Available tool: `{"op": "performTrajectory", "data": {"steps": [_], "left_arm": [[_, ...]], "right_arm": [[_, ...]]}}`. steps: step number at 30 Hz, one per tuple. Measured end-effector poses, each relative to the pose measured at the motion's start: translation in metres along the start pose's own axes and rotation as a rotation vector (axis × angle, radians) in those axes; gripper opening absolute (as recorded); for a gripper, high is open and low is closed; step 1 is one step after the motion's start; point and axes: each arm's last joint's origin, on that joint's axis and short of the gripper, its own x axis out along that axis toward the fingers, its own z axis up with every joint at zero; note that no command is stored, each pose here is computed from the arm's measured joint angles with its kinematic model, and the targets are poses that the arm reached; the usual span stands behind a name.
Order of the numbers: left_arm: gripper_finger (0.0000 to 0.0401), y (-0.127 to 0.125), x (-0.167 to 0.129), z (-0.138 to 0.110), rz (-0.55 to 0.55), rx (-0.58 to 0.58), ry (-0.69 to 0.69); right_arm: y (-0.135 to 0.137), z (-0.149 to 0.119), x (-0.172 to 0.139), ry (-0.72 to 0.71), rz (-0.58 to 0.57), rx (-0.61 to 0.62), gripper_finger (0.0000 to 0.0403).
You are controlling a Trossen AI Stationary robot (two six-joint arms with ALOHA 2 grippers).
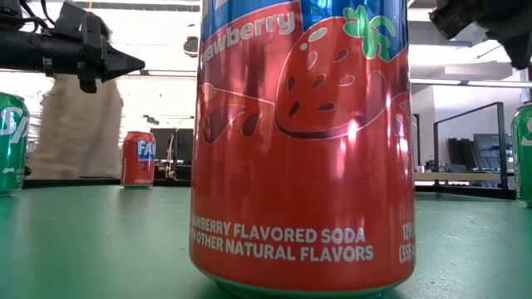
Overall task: Place canned beverage on shelf
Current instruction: Put the right green soda can on the shelf
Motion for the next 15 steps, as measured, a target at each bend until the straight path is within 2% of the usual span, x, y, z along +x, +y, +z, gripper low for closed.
{"op": "performTrajectory", "data": {"steps": [9,15], "left_arm": [[0.0000,-0.0001,0.0000,-0.0024,-0.001,-0.027,0.024],[0.0000,-0.0001,-0.0001,-0.0029,-0.001,-0.024,0.029]], "right_arm": [[-0.0046,-0.0032,-0.0035,-0.005,0.009,-0.049,0.0267],[-0.0043,-0.0022,-0.0033,-0.026,-0.002,-0.088,0.0314]]}}
